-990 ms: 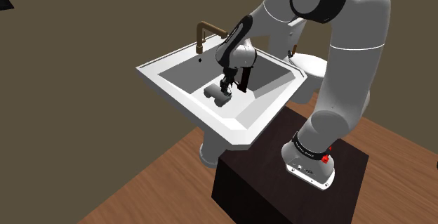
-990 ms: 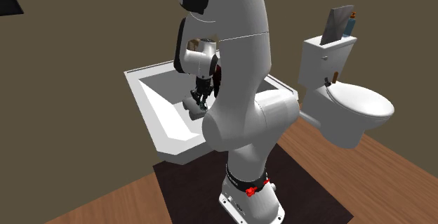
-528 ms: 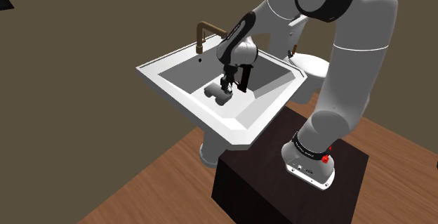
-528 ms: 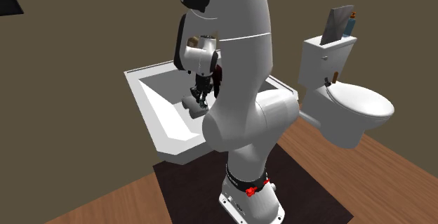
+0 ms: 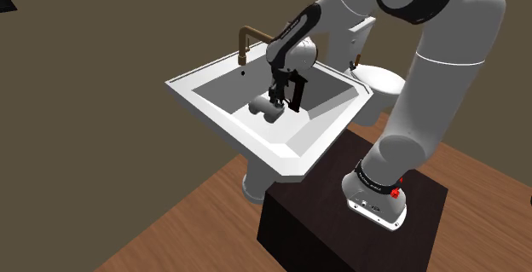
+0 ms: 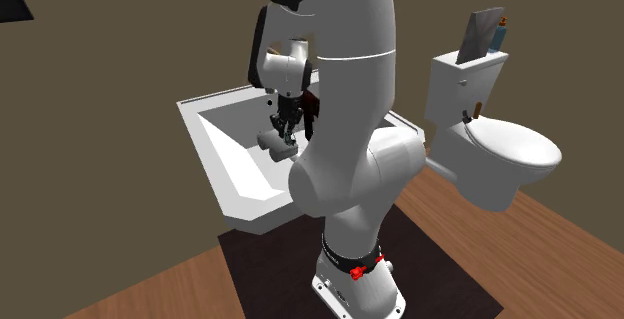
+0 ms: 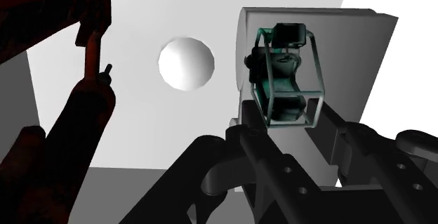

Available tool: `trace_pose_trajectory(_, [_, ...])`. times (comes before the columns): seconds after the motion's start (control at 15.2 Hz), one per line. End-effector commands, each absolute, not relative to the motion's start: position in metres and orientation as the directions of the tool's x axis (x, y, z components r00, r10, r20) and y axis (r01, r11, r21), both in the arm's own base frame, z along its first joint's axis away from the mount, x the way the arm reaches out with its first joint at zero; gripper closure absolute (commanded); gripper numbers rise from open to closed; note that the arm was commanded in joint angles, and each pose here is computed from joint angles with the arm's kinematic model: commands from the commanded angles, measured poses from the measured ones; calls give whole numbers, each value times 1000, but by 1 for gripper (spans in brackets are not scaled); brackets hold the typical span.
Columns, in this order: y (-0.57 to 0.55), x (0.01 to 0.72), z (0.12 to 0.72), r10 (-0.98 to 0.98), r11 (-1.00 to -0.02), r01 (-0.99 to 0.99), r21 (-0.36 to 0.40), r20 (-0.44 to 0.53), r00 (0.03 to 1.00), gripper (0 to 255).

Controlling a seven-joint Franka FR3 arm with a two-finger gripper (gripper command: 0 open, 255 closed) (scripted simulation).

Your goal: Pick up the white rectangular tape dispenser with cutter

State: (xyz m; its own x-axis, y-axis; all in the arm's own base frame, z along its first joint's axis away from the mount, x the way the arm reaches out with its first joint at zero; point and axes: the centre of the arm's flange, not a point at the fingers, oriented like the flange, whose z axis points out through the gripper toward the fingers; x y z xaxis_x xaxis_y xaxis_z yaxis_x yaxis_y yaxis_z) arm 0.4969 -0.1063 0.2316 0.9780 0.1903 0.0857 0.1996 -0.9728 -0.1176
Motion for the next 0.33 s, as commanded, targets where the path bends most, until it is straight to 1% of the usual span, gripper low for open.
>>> trace_pose_trajectory(0.0, [-107,497,242,190,-973,200,-117,86,978,255])
trace_pose_trajectory(0.26, [-107,497,254,190,-973,200,-117,86,978,255])
